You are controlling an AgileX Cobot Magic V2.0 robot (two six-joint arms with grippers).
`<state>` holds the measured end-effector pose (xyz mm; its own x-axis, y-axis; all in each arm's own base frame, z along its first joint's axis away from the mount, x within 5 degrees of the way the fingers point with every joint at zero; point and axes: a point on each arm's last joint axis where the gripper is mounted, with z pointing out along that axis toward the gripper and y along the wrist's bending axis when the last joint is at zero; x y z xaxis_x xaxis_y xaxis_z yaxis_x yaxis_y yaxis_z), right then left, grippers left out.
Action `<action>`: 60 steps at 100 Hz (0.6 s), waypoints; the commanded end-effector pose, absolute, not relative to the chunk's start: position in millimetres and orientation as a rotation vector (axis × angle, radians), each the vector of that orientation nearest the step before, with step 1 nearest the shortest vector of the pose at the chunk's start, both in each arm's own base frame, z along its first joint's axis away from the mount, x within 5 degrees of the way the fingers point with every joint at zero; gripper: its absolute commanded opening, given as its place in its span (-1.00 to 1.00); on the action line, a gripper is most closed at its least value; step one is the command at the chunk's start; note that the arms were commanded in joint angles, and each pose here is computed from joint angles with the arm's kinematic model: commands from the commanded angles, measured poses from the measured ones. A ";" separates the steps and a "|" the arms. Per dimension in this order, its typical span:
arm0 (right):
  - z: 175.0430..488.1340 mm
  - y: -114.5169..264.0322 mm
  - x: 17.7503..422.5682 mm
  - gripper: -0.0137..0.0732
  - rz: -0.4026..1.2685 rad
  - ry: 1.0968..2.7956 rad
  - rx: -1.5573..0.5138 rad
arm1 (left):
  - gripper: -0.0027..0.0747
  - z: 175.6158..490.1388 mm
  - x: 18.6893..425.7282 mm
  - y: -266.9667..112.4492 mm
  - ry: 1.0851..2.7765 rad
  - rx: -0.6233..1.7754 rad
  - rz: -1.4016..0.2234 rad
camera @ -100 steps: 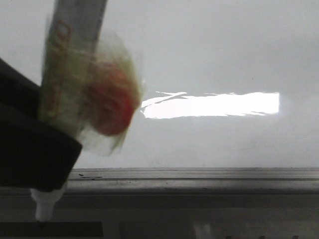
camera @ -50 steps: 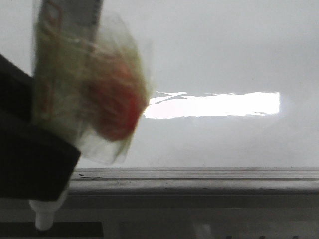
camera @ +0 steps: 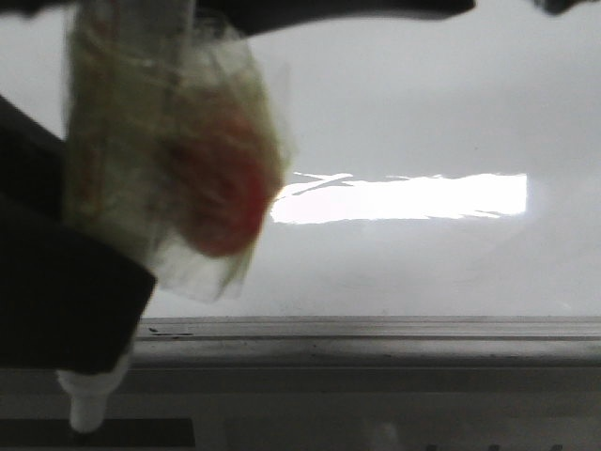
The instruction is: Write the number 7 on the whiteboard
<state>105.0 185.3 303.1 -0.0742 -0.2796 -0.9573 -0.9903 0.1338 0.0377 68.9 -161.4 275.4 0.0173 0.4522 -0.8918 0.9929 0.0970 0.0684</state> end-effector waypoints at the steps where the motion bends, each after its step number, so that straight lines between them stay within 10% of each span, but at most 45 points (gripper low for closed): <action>1: 313.8 191.1 109.4 0.30 1.043 1.493 -1.243 | -0.94 288.0 69.6 -162.6 1.540 1.412 -0.872; 38: 309.1 195.0 110.3 -0.85 1.075 1.509 -1.260 | -0.95 288.6 68.9 -162.9 1.546 1.401 -0.892; 60: 310.7 194.7 107.2 -0.83 1.101 1.491 -1.275 | -0.93 289.5 69.0 -163.2 1.547 1.394 -0.900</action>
<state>110.2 193.4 293.1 -0.0500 -0.3215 -0.9456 -0.9948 0.1006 0.0184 68.3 -161.7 275.3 -0.0692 0.4272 -0.9015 0.9916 0.1284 -0.0153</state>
